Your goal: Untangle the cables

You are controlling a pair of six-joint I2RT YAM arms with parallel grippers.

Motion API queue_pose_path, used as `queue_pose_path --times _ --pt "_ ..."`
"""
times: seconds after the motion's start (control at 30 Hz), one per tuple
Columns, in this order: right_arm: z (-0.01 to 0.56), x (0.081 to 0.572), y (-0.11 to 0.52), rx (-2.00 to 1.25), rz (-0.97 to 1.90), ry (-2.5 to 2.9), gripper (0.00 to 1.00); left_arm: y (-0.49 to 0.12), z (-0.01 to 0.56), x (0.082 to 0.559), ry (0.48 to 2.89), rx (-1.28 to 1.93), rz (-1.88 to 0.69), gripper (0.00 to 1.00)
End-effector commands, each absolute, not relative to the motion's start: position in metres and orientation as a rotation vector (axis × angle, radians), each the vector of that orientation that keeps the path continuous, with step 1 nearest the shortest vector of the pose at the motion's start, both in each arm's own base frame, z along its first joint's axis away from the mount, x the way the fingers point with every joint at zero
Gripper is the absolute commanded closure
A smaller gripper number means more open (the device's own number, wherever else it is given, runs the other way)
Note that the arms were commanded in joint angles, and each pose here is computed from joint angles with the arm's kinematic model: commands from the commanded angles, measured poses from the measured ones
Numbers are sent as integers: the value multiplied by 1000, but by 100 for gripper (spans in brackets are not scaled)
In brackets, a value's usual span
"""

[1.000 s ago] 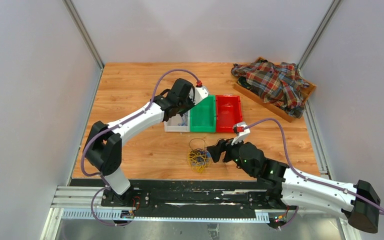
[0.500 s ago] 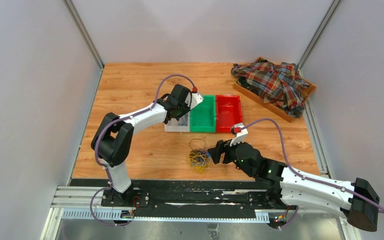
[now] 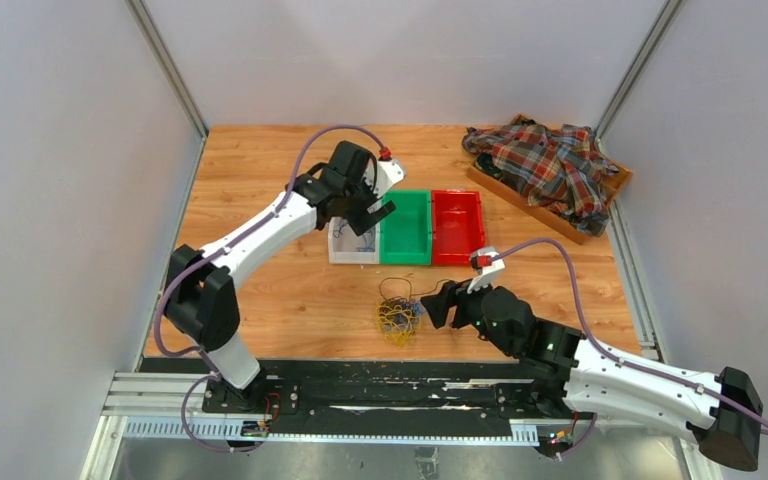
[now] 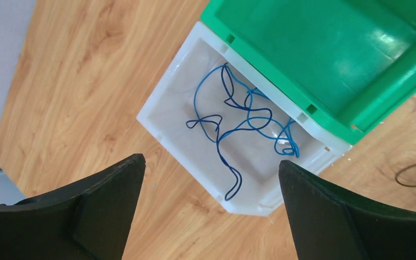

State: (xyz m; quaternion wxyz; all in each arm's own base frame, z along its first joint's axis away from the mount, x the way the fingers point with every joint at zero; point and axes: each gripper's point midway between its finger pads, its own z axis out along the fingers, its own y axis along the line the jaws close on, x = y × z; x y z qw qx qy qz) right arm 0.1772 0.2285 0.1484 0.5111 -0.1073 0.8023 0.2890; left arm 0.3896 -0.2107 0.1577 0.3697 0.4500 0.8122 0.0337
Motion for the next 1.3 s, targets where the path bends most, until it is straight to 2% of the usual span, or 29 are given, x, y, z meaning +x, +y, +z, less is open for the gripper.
queue_pose_path --times 0.0,0.17,0.33,0.5,0.63,0.7,0.93,1.27 --pt "166 178 229 -238 709 1889 31 -215 189 363 2079 1209 -37 2" --pt "199 183 233 -214 751 1813 39 -242 230 299 1996 1263 -440 2" --pt "241 185 240 -230 789 1737 56 -251 255 231 1883 1268 -766 2" --pt "251 187 245 -232 783 1758 68 -241 233 210 1913 1305 -790 2" --pt "258 182 254 -238 849 1750 92 -243 233 201 1907 1302 -843 0" --pt "269 179 259 -259 884 1728 99 -244 237 197 1887 1297 -867 1" --pt "325 164 283 -382 1022 1620 100 -248 291 171 1626 1244 -969 1" --pt "393 145 329 -543 1222 1446 99 -248 318 170 1455 1033 -905 2"
